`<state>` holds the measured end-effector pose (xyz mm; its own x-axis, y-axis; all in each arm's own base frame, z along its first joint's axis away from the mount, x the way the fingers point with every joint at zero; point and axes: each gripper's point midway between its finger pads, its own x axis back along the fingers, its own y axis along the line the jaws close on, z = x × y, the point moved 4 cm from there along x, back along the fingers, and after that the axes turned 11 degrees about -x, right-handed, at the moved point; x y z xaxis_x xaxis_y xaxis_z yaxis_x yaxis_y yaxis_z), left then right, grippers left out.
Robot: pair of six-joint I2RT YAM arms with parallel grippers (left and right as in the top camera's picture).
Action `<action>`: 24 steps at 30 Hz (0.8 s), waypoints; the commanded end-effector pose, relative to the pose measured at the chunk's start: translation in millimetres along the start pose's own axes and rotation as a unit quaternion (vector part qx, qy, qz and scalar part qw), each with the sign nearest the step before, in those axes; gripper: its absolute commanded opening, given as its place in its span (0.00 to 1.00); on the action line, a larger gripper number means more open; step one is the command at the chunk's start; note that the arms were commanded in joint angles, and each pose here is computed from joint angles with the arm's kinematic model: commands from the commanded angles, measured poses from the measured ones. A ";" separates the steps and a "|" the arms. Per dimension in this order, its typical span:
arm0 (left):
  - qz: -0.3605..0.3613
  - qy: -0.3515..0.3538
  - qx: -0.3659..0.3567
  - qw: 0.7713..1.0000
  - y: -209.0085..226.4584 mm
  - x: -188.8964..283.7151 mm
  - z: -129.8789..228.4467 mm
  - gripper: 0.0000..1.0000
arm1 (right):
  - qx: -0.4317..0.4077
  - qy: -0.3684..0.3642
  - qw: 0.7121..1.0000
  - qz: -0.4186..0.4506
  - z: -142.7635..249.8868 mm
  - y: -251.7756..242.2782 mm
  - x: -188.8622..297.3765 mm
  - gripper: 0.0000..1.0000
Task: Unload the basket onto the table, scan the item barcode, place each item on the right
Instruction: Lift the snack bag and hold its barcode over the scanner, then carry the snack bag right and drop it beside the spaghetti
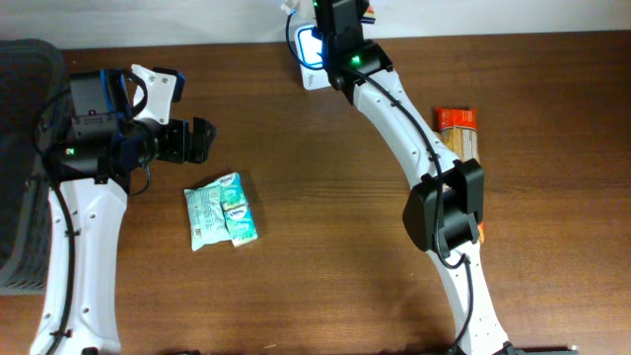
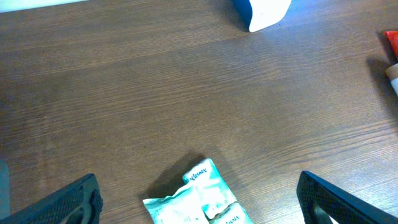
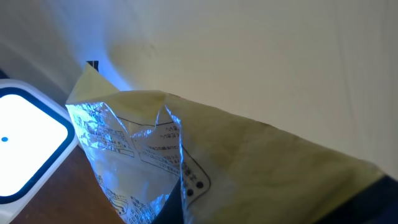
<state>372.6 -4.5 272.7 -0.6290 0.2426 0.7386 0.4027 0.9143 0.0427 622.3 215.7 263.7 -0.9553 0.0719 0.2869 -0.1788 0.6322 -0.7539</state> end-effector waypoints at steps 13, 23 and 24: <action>-0.005 -0.012 -0.012 1.000 0.4 8.2 -5.9 0.99 | -0.051 0.012 0.998 0.036 -16.0 -27.4 29.7 0.04; -0.005 -0.012 -0.012 1.000 0.4 8.2 -5.9 0.99 | -0.402 0.132 0.889 -0.176 28.9 -138.5 247.2 0.04; -0.006 -0.012 -0.012 1.000 0.5 8.2 -5.9 0.99 | -0.424 0.188 0.864 -0.196 57.6 -140.6 260.9 0.04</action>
<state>372.6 -4.5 273.2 -0.6298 0.2425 0.7379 0.4029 0.9142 0.0435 409.6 126.8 417.4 -0.7816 -0.0523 0.6216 -0.1849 0.9711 -0.1507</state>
